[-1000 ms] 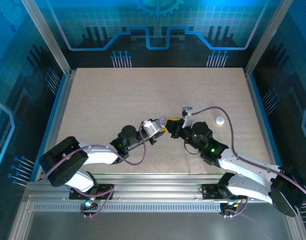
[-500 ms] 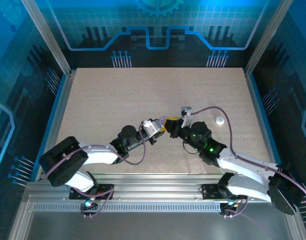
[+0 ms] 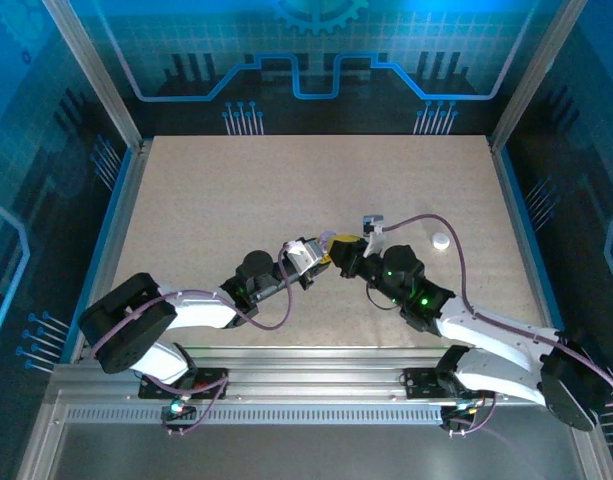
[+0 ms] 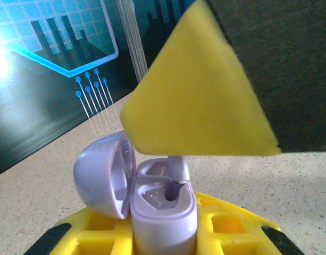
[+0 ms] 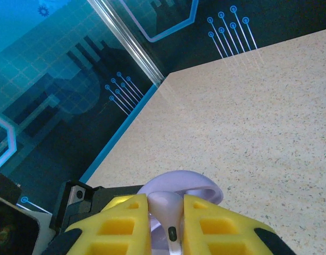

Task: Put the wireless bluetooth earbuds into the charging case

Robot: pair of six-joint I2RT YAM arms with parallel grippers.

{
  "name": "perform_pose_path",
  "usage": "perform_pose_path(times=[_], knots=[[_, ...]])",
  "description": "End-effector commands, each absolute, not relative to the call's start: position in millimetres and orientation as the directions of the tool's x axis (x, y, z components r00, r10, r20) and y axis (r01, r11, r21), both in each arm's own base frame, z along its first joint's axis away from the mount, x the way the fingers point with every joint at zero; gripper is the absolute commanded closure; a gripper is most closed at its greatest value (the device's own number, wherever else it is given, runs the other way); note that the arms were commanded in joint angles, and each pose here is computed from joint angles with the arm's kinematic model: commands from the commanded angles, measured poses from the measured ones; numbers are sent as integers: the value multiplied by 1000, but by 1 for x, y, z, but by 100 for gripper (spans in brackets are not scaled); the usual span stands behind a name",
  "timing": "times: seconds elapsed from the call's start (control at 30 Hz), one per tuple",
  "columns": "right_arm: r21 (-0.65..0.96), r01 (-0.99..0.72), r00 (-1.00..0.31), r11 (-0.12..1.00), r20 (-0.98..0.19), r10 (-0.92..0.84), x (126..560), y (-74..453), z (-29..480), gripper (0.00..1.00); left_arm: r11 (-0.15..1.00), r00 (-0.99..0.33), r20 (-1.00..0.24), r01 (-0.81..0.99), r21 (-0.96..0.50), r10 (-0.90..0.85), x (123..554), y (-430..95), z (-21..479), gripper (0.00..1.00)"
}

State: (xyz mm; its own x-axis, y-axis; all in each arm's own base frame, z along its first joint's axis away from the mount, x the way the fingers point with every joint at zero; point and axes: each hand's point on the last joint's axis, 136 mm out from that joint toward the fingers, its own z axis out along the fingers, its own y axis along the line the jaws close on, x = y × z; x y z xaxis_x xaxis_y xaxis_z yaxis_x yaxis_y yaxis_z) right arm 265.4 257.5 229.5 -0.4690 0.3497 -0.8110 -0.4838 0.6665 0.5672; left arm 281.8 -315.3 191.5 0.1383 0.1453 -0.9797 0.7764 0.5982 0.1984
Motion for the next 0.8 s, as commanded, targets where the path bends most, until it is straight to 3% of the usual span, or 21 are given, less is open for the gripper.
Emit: perform_pose_path(times=[0.0,0.77], knots=[[574,-486,-454,659,-810,371,261,256,233,82,618,189,-979,762,194,75,280,-314,218,85],[550,-516,-390,657,-834,391,262,253,263,82,616,181,-981,767,183,65,278,-314,219,85]])
